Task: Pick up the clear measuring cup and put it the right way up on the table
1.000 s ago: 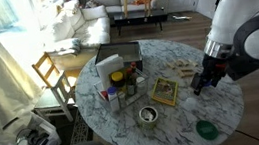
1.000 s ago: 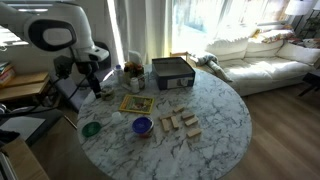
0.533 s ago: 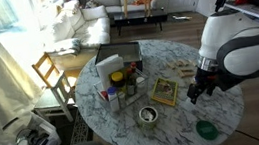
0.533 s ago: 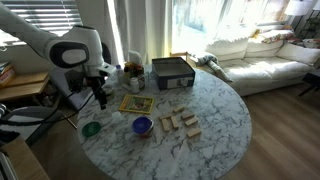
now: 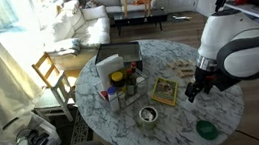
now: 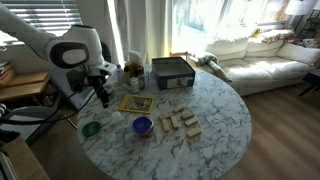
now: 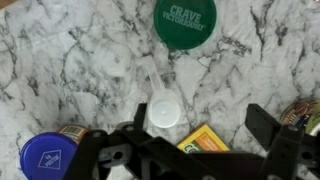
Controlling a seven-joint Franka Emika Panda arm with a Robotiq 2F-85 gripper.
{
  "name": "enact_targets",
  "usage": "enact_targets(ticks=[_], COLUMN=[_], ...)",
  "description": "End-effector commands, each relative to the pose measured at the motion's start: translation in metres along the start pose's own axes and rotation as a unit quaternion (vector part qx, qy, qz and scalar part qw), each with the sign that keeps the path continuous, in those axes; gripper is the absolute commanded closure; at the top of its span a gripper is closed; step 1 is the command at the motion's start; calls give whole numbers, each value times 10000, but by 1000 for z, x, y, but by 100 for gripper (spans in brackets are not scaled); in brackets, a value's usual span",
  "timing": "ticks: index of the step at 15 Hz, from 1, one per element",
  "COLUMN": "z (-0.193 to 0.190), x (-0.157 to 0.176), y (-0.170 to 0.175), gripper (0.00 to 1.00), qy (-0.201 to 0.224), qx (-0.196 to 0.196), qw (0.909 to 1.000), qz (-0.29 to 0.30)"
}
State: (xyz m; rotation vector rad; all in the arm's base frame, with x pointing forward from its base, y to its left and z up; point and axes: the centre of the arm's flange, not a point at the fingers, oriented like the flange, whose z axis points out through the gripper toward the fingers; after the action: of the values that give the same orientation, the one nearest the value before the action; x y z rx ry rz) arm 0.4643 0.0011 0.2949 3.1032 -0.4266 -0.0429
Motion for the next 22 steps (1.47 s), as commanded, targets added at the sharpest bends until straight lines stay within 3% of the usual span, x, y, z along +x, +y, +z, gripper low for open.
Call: enact_targets(ticks=[1, 16, 21, 22], z=[26, 89, 98, 99], x=[7, 33, 39, 41], y=[0, 12, 13, 14], gripper=[0, 2, 46, 48], qy=[152, 291, 242, 234], qx=[-91, -31, -89, -92], qw=[9998, 9995, 9996, 9997], qz=[-44, -124, -81, -78])
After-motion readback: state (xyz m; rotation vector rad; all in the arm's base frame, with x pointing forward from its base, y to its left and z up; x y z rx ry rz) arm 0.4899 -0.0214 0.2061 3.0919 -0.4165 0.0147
